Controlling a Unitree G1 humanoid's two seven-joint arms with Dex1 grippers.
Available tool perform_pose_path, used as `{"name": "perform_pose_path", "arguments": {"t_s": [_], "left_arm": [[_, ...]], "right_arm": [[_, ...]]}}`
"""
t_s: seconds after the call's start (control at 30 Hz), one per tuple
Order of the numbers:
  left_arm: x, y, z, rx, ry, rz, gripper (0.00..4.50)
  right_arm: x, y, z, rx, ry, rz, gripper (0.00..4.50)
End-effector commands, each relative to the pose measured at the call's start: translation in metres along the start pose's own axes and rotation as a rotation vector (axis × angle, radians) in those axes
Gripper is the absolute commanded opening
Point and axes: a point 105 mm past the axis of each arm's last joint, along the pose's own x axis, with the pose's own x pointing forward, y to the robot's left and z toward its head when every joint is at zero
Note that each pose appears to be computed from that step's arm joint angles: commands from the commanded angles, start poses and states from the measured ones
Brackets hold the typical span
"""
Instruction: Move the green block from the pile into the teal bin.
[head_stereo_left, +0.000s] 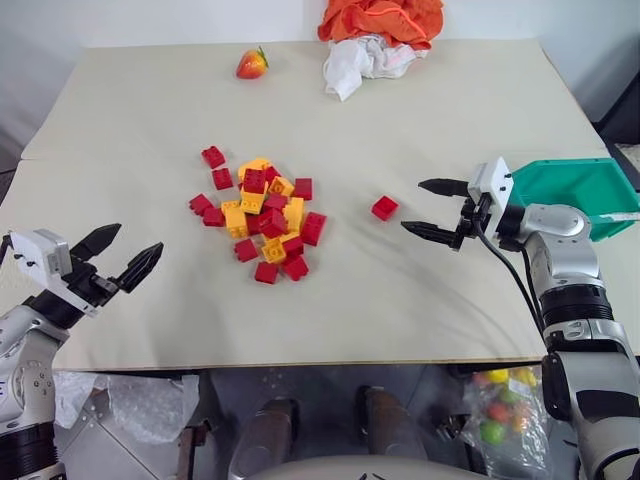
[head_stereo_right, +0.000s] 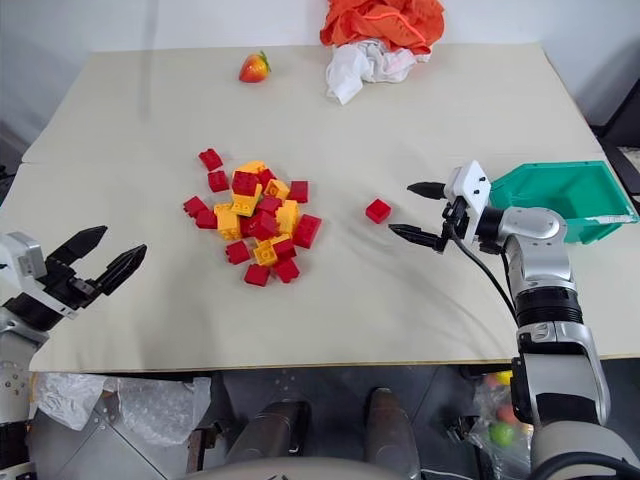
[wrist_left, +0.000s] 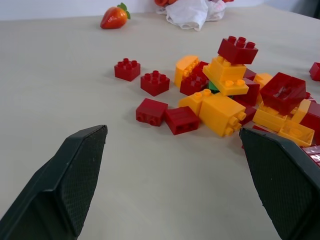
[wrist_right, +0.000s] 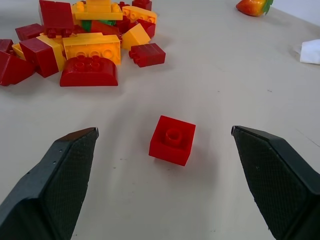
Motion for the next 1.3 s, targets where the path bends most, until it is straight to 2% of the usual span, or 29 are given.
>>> {"name": "perform_pose_path", "arguments": {"t_s": [0.03, 0.23, 0.3, 0.53, 0.67, 0.87, 1.0, 1.17, 1.3], "left_arm": [[-0.001, 0.004, 0.01, 0.013, -0.023, 0.004, 4.5], [0.001, 0.009, 0.016, -0.031, -0.038, 0.046, 4.5], [0.004, 0.006, 0.016, 0.023, -0.016, 0.043, 4.5], [0.018, -0.008, 0.023, 0.058, -0.025, -0.067, 4.5], [0.033, -0.03, 0.022, 0.1, 0.001, -0.216, 4.5], [0.078, -0.087, 0.019, 0.171, 0.018, -0.548, 4.5], [0.105, -0.11, 0.025, 0.178, -0.03, -0.676, 3.74], [0.125, -0.115, 0.03, 0.184, -0.025, -0.748, 2.26], [0.143, -0.131, 0.029, 0.184, -0.004, -0.848, 1.11]], "right_arm": [[-0.003, -0.004, 0.014, -0.039, -0.034, -0.02, 4.48], [-0.004, -0.005, 0.017, -0.041, -0.029, -0.029, 4.48], [-0.003, -0.005, 0.017, -0.041, -0.028, -0.032, 4.48], [-0.001, 0.002, 0.022, -0.048, -0.037, -0.032, 4.48], [0.001, 0.006, 0.028, -0.054, -0.048, -0.02, 4.48], [0.01, 0.013, 0.035, -0.063, -0.083, -0.014, 4.48], [0.01, 0.018, 0.037, -0.067, -0.101, -0.025, 4.5], [-0.001, 0.022, 0.037, -0.068, -0.109, -0.075, 4.5], [-0.01, 0.027, 0.031, -0.054, -0.101, -0.12, 4.5]]}}
